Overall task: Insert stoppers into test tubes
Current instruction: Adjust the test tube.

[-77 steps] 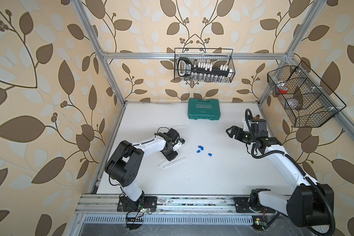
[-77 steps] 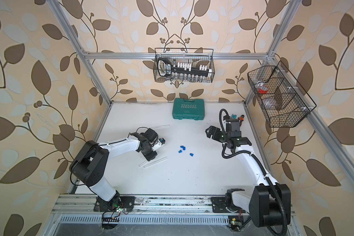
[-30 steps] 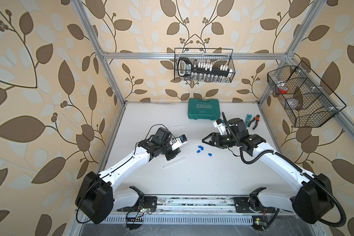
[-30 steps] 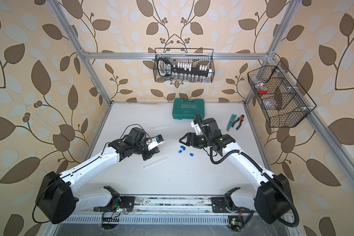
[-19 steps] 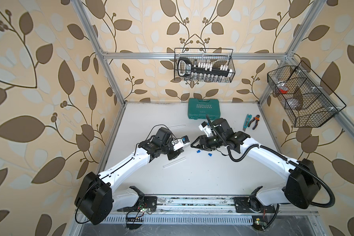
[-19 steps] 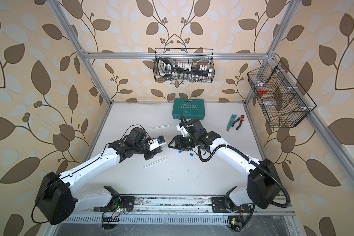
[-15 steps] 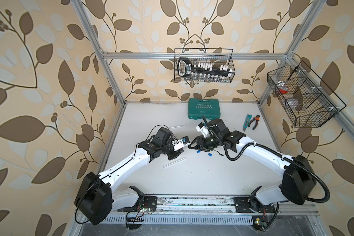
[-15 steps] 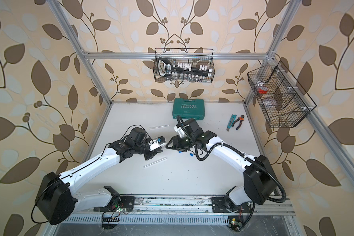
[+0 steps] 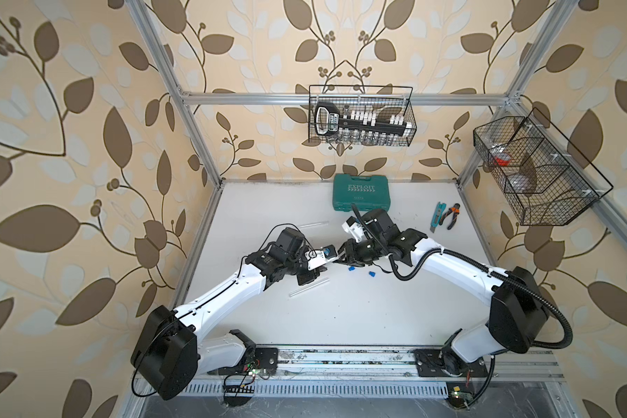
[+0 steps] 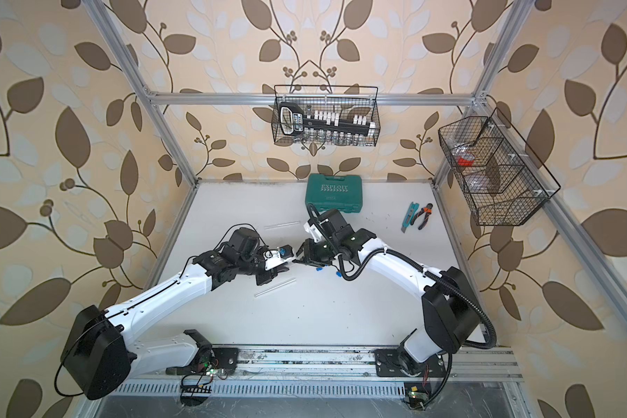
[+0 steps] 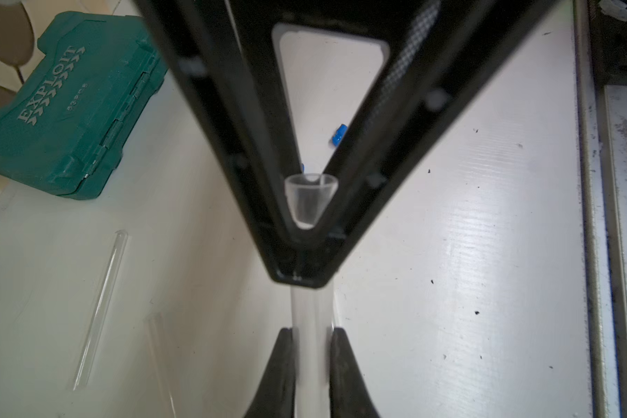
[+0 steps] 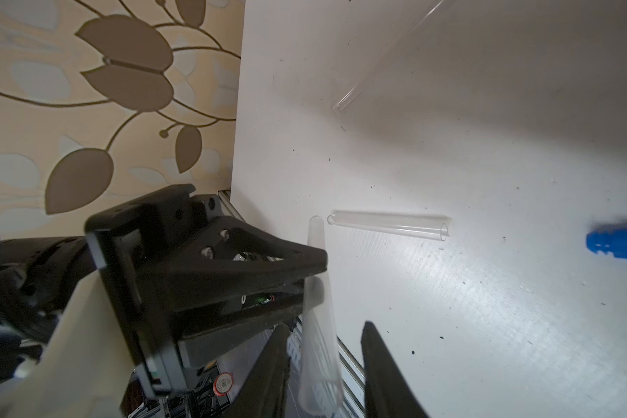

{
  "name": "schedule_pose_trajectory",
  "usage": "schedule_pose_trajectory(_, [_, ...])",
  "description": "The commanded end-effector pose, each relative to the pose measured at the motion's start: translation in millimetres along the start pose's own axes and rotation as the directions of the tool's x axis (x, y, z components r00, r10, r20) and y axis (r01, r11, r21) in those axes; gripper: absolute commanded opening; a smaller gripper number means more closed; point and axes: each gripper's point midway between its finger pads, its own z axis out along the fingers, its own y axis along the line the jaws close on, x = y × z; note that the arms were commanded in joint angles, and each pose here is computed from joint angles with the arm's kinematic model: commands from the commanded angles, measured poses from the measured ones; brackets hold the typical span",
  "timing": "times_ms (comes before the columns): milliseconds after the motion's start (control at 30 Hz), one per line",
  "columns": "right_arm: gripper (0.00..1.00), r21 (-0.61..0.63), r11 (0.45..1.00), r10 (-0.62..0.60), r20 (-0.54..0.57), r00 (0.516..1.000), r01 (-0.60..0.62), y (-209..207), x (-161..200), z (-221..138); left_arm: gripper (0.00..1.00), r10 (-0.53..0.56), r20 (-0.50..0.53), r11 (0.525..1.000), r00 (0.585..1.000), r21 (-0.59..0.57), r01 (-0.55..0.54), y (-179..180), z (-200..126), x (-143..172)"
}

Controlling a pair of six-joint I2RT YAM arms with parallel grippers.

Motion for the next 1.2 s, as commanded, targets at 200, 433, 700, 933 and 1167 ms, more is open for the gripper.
schedule_pose_trajectory(200, [0.26,0.014,1.000,-0.005,-0.004,1.000,0.005,4,-4,4,0.13,0.045,0.024,0.999,0.999,-0.005,-0.045,-3,-2,-6])
schedule_pose_trajectory(433, [0.21,0.006,1.000,-0.010,-0.017,1.000,0.010,5,-2,6,0.13,0.044,0.020,0.999,0.999,-0.013,-0.044,-2,-2,-5])
schedule_pose_trajectory(700, [0.20,0.021,1.000,0.000,-0.037,0.999,0.001,-1,2,10,0.13,0.044,0.019,0.999,0.999,-0.016,-0.043,-1,-1,-6])
schedule_pose_trajectory(933, [0.06,-0.005,1.000,-0.012,-0.044,0.999,0.011,5,4,7,0.18,0.044,0.015,0.999,0.999,-0.029,-0.043,1,-2,-6])
schedule_pose_trajectory(1167, [0.01,-0.068,0.998,-0.020,-0.019,1.000,0.019,17,1,-5,0.43,0.045,0.053,0.994,0.998,-0.104,-0.039,10,-11,-13])
